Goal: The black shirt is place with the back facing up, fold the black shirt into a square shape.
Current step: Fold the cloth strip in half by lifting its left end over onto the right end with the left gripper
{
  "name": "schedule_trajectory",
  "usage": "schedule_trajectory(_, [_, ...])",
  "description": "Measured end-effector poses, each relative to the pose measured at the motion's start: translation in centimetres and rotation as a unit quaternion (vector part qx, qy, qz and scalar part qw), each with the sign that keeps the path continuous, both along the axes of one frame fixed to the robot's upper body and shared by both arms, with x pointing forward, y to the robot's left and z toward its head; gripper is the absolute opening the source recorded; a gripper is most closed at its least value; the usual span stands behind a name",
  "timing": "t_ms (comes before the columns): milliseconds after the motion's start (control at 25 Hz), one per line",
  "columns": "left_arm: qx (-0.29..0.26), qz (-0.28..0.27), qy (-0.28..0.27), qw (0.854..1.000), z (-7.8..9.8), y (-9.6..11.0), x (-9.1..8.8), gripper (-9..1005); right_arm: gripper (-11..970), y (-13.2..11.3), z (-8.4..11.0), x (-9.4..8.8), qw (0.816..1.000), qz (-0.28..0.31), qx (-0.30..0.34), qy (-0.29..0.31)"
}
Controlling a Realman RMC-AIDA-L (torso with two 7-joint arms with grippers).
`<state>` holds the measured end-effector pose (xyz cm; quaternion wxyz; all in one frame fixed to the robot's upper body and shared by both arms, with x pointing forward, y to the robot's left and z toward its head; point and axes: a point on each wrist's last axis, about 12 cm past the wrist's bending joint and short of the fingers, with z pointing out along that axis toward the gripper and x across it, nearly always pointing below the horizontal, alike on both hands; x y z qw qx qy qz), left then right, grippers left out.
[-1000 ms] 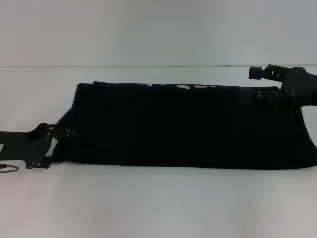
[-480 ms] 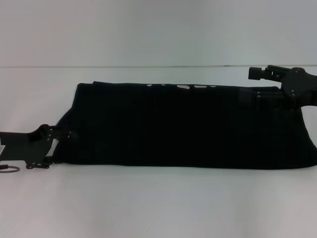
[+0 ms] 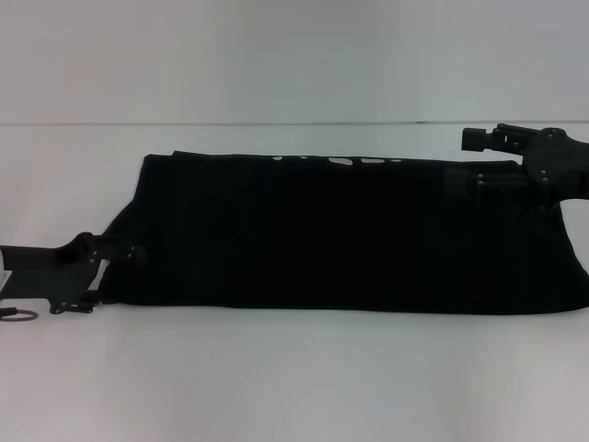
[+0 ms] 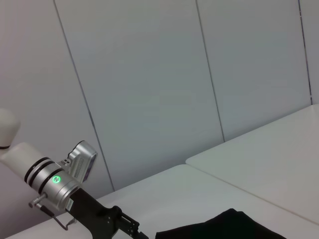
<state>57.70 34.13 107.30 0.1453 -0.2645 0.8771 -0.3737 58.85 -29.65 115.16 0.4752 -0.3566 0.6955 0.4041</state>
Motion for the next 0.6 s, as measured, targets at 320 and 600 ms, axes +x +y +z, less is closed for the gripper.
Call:
schedule_trajectory(320, [0.017, -0.031, -0.009, 0.999, -0.13, -0.53, 0.02, 782, 928, -0.03, -0.02, -0.09, 1.0, 0.0, 0.003, 0.0])
schedule_trajectory(600, [0.027, -0.028, -0.023, 0.999, -0.09, -0.08, 0.11, 560, 928, -0.14, 0.06, -0.11, 1.0, 0.0, 0.003, -0.001])
